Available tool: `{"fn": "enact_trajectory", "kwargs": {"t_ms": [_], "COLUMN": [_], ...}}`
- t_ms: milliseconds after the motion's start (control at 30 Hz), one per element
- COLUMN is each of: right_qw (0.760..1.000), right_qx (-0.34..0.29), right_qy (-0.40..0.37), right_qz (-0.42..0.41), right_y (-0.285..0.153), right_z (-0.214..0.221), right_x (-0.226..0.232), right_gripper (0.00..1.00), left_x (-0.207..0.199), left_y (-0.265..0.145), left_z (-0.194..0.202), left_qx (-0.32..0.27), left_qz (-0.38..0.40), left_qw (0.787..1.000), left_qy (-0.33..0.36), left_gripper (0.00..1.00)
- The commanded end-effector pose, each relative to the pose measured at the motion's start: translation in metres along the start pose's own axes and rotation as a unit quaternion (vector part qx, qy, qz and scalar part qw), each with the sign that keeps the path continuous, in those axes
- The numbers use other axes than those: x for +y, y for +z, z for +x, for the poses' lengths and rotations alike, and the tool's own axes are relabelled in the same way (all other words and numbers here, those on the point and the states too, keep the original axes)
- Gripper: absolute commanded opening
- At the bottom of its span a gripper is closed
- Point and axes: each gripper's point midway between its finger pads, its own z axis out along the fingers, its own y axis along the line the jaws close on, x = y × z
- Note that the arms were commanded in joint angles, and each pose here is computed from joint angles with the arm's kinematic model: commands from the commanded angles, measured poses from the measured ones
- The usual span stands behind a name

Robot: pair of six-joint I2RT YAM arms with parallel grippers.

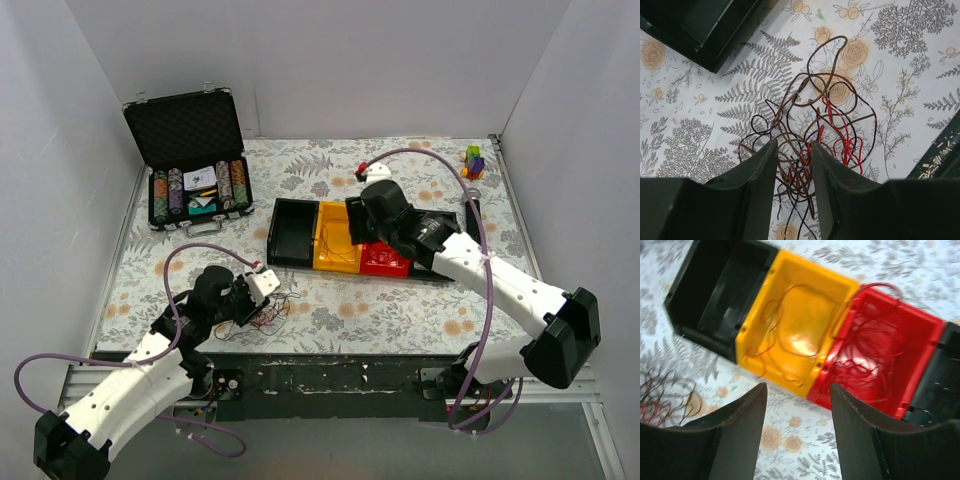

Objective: Untangle the cables

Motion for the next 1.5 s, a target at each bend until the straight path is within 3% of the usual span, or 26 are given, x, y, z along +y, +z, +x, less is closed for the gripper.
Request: {"fn": "enact_trajectory", "kwargs": {"t_ms": [0,133,233,367,600,867,1167,1333,1433,1467], "right_qw": [0.995,0.968,0.949,0.933,0.891,0.879,0.884,0.89,0.894,0.898], "right_qx": [-0.01,0.001,-0.006,-0.024,-0.096,-0.108,-0.105,-0.103,-0.101,-0.101], "right_qy": [-0.033,-0.101,-0.129,-0.166,-0.221,-0.242,-0.246,-0.245,-0.241,-0.239], "right_qz": [-0.098,-0.231,-0.288,-0.318,-0.384,-0.396,-0.383,-0.372,-0.363,-0.356], "right_y": [-0.003,-0.013,-0.017,-0.015,-0.013,0.008,0.026,0.032,0.031,0.031], "right_z": [0.011,0.055,0.089,0.11,0.121,0.122,0.121,0.118,0.115,0.113], "right_x": [0.058,0.125,0.146,0.159,0.185,0.205,0.213,0.213,0.21,0.208], "right_gripper": [0.62,0.66,0.69,0.72,0.75,0.71,0.49,0.26,0.05,0.01], "left_x": [0.009,0.009,0.015,0.024,0.018,0.032,0.031,0.029,0.029,0.03], "left_y": [-0.002,-0.003,-0.002,-0.005,0.003,0.008,0.01,0.012,0.013,0.013], "left_z": [-0.016,-0.012,-0.007,-0.012,0.002,0.003,0.018,0.019,0.015,0.012], "left_qx": [-0.027,-0.023,-0.021,-0.036,-0.008,-0.004,0.011,0.008,0.002,-0.002], "left_qz": [-0.023,-0.024,-0.045,-0.065,-0.033,-0.021,0.02,0.034,0.038,0.038], "left_qw": [0.999,0.999,0.998,0.995,0.996,0.995,0.998,0.999,0.999,0.999], "left_qy": [-0.028,-0.037,-0.049,-0.062,-0.08,-0.097,-0.056,-0.029,-0.029,-0.031], "left_gripper": [0.31,0.31,0.31,0.33,0.52,0.55,0.54,0.54,0.54,0.54]}}
